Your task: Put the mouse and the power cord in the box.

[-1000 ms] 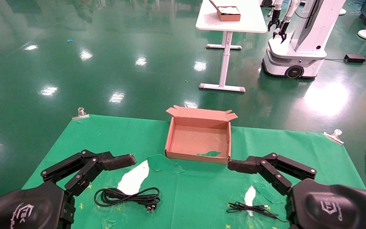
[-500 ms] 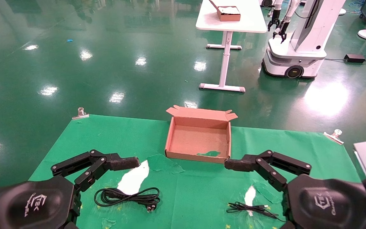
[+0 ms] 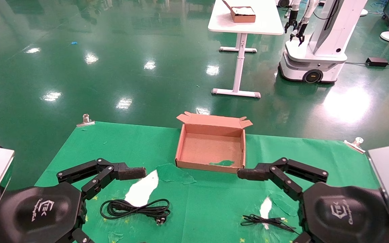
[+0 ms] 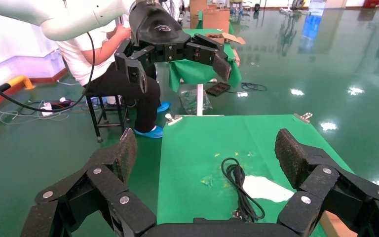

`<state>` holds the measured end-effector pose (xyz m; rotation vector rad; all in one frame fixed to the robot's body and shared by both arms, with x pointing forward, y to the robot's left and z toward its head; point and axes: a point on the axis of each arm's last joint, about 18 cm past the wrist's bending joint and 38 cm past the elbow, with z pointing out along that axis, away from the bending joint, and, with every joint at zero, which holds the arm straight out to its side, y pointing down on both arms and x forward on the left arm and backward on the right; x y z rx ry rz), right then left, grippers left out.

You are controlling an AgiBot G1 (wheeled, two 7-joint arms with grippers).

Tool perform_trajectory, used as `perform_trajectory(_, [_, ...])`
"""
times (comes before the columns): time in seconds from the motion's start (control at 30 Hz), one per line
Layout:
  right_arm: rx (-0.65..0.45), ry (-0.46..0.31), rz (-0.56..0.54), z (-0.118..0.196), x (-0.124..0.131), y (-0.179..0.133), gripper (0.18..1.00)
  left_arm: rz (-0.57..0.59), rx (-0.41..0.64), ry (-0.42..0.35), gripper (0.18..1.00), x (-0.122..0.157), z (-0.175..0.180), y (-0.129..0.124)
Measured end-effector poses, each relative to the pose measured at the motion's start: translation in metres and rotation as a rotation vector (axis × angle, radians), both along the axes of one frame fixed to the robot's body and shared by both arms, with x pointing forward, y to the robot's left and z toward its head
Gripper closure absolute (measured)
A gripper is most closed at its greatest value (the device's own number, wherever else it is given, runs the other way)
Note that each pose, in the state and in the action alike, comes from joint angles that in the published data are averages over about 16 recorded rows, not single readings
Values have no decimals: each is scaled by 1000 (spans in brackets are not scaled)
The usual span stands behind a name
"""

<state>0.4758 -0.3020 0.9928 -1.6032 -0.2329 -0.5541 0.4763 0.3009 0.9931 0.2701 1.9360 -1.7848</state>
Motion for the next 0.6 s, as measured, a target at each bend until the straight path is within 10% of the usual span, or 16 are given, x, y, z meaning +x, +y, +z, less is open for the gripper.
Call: perform_trajectory(0.6, [5, 2, 1, -1, 0, 0, 178, -6, -8, -3, 184, -1, -1, -1])
